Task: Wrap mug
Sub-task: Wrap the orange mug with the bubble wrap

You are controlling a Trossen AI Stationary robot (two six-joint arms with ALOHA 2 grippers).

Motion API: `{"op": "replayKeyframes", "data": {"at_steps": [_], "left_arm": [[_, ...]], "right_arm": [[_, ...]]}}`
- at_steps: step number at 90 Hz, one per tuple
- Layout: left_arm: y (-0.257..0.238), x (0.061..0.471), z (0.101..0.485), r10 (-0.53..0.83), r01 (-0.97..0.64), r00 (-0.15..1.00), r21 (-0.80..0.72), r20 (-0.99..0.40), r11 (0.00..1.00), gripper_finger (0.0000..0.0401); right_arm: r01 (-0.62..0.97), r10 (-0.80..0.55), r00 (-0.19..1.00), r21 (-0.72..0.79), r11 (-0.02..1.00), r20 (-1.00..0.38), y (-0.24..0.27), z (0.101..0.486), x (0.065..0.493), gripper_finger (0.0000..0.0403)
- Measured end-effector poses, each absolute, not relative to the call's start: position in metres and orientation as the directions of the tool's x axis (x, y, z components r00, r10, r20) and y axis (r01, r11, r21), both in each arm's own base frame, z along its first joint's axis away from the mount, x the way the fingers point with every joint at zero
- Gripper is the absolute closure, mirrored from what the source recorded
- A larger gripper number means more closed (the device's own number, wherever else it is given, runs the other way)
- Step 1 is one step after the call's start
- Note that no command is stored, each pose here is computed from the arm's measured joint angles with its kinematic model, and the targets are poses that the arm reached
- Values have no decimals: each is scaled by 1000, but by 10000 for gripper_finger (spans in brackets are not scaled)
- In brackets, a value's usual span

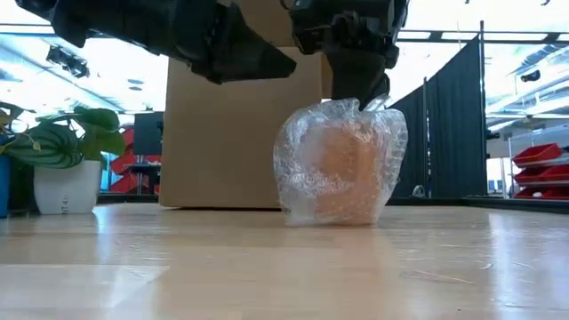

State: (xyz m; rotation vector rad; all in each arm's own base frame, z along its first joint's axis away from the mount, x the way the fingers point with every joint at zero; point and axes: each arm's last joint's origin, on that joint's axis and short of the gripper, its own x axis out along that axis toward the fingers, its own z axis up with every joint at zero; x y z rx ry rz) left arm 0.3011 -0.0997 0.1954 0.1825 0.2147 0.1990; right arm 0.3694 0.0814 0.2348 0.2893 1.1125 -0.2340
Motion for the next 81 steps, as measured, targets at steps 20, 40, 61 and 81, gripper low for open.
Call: {"op": "replayKeyframes", "data": {"at_steps": [20, 40, 61, 81], "left_arm": [[-99, 314, 184, 224, -209, 970, 139, -99, 968, 259], [-94, 326, 160, 244, -234, 967, 115, -81, 966, 259], [-88, 328, 157, 265, -255, 960, 103, -92, 961, 259], [-97, 313, 189, 249, -234, 965, 159, -78, 959, 259]], "right_arm": [[353, -41, 446, 133, 926, -894, 81, 242, 367, 403], [359, -36, 456, 147, 922, -889, 79, 254, 360, 403], [411, -115, 478, 106, 905, -871, 74, 272, 348, 403], [455, -174, 415, 38, 890, -893, 74, 246, 360, 403]]}}
